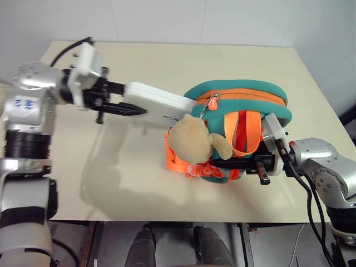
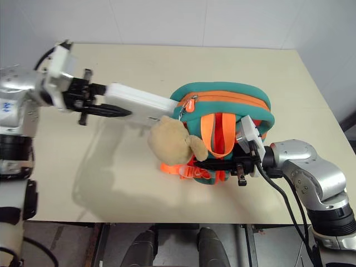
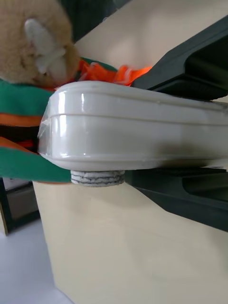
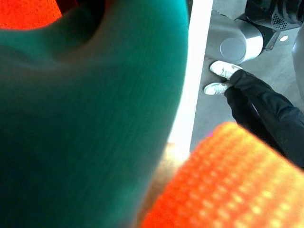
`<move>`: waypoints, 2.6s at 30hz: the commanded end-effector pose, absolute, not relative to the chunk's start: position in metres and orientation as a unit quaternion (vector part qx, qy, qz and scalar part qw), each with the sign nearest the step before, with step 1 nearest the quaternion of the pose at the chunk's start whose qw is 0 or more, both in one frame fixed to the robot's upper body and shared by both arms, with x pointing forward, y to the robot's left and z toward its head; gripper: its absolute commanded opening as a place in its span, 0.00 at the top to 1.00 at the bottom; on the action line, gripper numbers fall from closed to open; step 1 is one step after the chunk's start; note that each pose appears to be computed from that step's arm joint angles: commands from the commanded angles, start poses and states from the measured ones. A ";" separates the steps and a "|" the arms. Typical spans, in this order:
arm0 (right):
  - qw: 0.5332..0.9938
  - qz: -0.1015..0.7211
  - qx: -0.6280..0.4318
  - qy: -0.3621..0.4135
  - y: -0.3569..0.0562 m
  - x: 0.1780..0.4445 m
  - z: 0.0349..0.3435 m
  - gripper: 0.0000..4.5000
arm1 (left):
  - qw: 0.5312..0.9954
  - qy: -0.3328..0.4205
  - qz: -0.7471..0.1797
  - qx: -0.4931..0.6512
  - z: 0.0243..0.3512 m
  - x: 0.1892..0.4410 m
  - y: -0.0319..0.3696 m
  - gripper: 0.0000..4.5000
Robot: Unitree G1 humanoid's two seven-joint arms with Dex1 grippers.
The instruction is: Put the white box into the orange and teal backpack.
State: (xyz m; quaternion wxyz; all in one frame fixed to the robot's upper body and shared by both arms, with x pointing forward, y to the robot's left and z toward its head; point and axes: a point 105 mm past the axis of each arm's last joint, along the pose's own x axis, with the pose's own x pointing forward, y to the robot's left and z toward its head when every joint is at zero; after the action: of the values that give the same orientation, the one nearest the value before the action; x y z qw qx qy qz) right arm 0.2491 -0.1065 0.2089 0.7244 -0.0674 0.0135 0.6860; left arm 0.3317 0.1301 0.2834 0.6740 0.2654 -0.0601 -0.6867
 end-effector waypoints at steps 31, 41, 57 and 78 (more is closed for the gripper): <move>0.727 0.683 -0.070 -0.021 -0.093 0.255 0.215 1.00 | 0.692 -0.037 -0.634 0.343 0.299 0.338 0.097 0.01; 0.734 0.675 -0.068 -0.029 -0.092 0.260 0.214 1.00 | 0.746 -0.102 -0.617 0.229 0.331 0.284 0.136 0.01; 0.744 0.664 -0.057 -0.041 -0.091 0.266 0.216 1.00 | 0.776 -0.063 -0.610 0.148 0.292 0.242 0.097 0.01; 0.754 0.653 -0.049 -0.055 -0.090 0.263 0.218 1.00 | 0.757 -0.028 -0.625 0.189 0.291 0.264 0.095 0.86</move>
State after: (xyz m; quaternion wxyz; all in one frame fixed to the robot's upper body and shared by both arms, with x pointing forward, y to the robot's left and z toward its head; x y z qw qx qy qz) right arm 0.2678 -0.0888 0.2054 0.7543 -0.0427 -0.0224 0.6548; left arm 0.2656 0.0908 0.2768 0.7572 0.1682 -0.0018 -0.6312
